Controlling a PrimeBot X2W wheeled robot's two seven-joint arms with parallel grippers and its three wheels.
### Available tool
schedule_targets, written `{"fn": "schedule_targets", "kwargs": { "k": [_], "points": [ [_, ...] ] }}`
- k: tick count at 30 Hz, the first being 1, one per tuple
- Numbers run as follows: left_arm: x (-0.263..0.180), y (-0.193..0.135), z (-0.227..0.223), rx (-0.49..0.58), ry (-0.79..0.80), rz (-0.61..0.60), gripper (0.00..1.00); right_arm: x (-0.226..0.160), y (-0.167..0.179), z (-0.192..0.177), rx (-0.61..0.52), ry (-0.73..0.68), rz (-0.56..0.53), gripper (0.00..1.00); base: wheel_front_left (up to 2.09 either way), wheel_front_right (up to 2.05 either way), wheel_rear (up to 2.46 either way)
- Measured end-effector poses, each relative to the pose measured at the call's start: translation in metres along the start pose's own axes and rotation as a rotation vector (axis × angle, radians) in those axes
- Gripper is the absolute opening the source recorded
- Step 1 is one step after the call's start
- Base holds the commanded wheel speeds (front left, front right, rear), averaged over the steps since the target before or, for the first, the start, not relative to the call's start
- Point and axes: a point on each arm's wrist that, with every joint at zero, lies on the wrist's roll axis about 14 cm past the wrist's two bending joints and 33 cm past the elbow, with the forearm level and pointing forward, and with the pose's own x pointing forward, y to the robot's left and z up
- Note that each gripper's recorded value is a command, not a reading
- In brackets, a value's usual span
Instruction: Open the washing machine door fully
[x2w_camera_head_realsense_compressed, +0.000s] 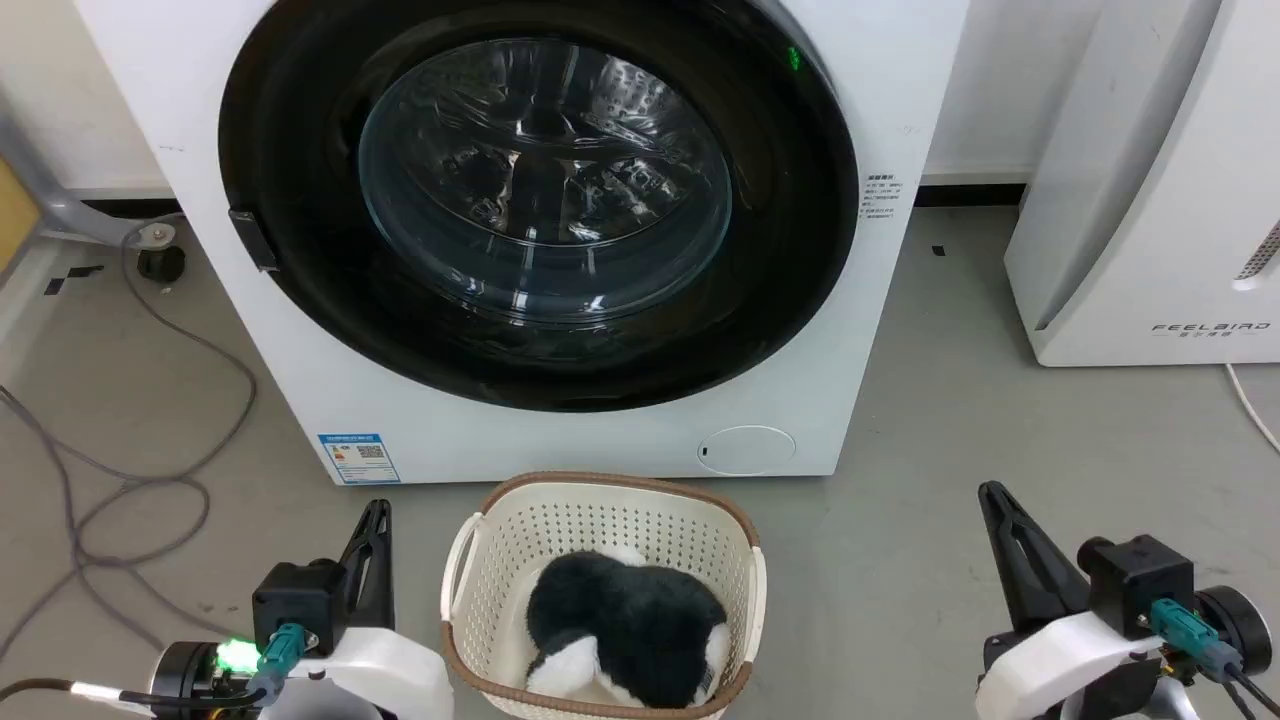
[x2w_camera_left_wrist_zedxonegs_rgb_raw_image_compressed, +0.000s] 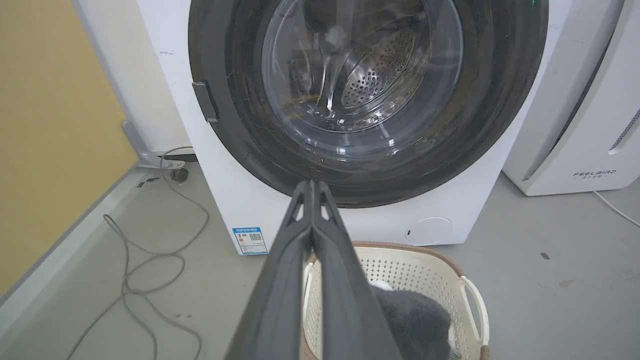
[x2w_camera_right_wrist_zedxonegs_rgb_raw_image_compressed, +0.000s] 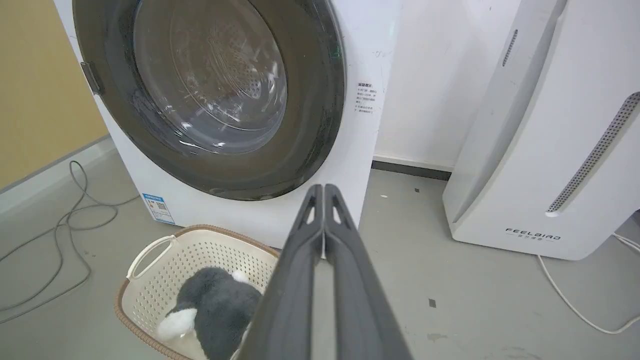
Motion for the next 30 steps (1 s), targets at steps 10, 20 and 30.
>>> {"fn": "schedule_targets", "kwargs": {
  "k": [10,20,30],
  "points": [
    [0.0,0.0,0.0,0.0,0.0,0.0,0.0,0.0,-0.0001,0.0,0.0,0.0,0.0,0.0,0.0,0.0,0.0],
    [0.0,0.0001,-0.0002,0.0,0.001,0.0,1.0,0.0,0.0001,0.0,0.001,0.0,0.0,1.0,0.0,0.0,0.0],
    [-0.0003,-0.0029,-0.0034,-0.002,0.004,-0.008,1.0,-0.0004,-0.0012,-0.0012,0.011,-0.003,-0.004,0.69,0.0,0.0,0.0]
  ]
}}
